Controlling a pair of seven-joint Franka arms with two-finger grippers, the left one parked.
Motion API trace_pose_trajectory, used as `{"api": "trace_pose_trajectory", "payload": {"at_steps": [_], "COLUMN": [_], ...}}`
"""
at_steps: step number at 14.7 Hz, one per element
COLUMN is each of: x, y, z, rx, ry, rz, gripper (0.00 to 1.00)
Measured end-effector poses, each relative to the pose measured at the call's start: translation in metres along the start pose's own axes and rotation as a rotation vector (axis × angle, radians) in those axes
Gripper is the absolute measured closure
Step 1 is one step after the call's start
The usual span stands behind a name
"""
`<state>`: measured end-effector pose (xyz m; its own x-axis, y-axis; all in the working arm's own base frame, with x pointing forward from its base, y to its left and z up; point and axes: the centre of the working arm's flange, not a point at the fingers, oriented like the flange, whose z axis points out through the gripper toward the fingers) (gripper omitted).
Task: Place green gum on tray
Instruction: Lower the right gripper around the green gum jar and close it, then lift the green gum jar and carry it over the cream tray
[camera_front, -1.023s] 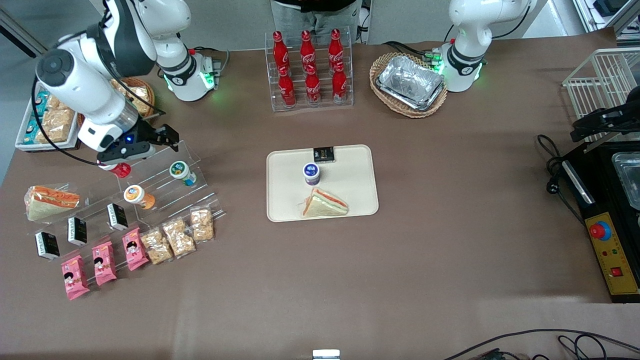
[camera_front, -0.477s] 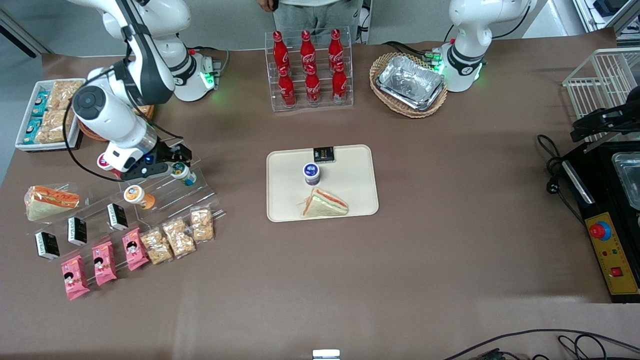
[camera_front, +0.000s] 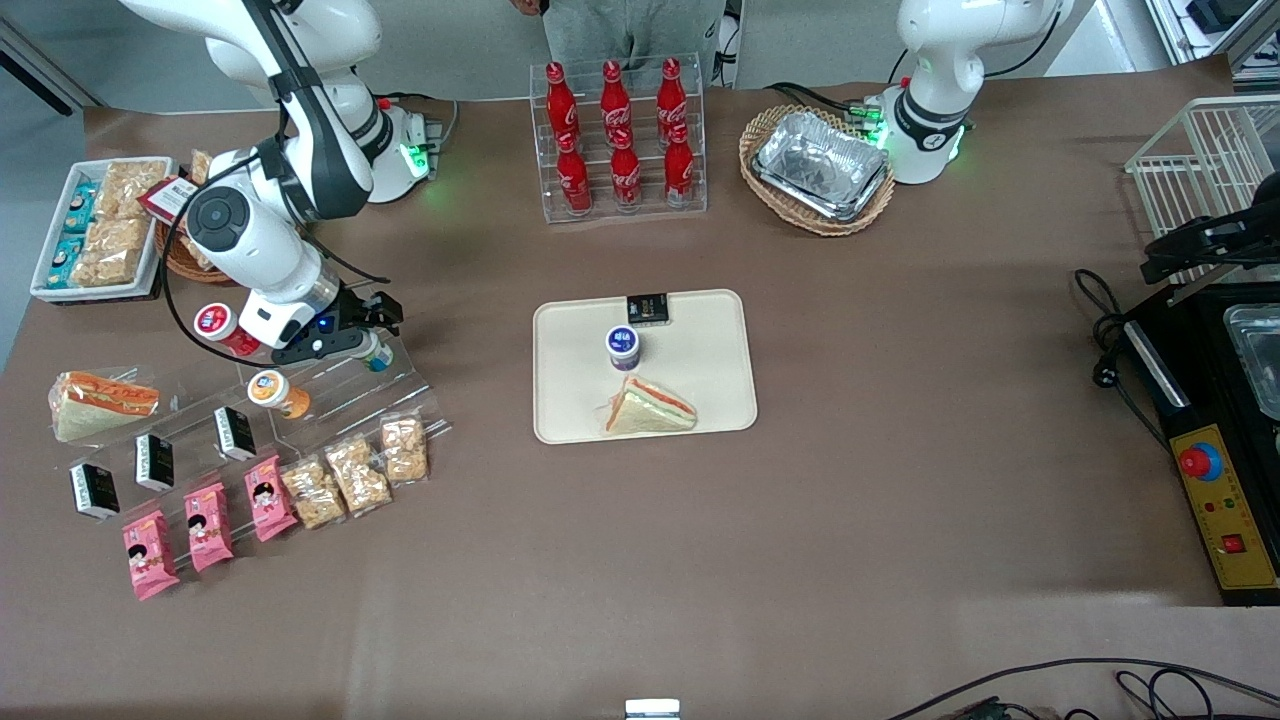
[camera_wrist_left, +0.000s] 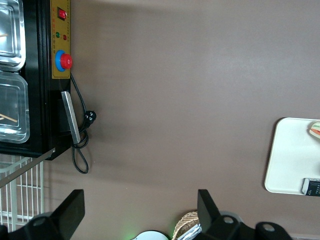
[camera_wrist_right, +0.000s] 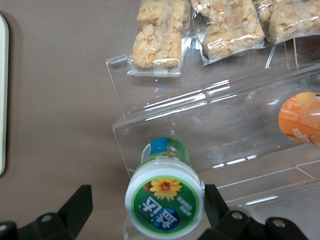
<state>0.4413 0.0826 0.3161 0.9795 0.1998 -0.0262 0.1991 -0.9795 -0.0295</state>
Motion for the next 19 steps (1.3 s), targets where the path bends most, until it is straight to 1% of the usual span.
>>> {"api": "trace_pose_trajectory", "payload": {"at_steps": [1, 4, 5, 7, 8, 10, 11, 12, 15, 18, 19], "x": [0.0, 0.0, 0.0, 0.0, 0.0, 0.0, 0.0, 0.0, 0.001, 0.01, 0.016], "y": [0.0, 0.0, 0.0, 0.001, 0.002, 0.002, 0.003, 0.003, 0.004, 0.006, 0.006], "z": [0.0, 0.001, 0.001, 0.001, 0.001, 0.001, 0.002, 0.002, 0.0, -0.016, -0.029], "rx": [-0.001, -0.007, -0.014, -0.023, -0.025, -0.031, -0.036, -0.037, -0.038, -0.04, -0.041], "ry": [-0.001, -0.003, -0.003, -0.004, -0.004, -0.005, -0.005, -0.004, -0.001, 0.018, 0.01], "rz": [-0.001, -0.008, -0.015, -0.024, -0.025, -0.031, -0.036, -0.036, -0.036, -0.037, -0.038], "gripper": [0.0, 0.04, 0.12, 0.18, 0.27, 0.3, 0.37, 0.41, 0.41, 0.41, 0.41]}}
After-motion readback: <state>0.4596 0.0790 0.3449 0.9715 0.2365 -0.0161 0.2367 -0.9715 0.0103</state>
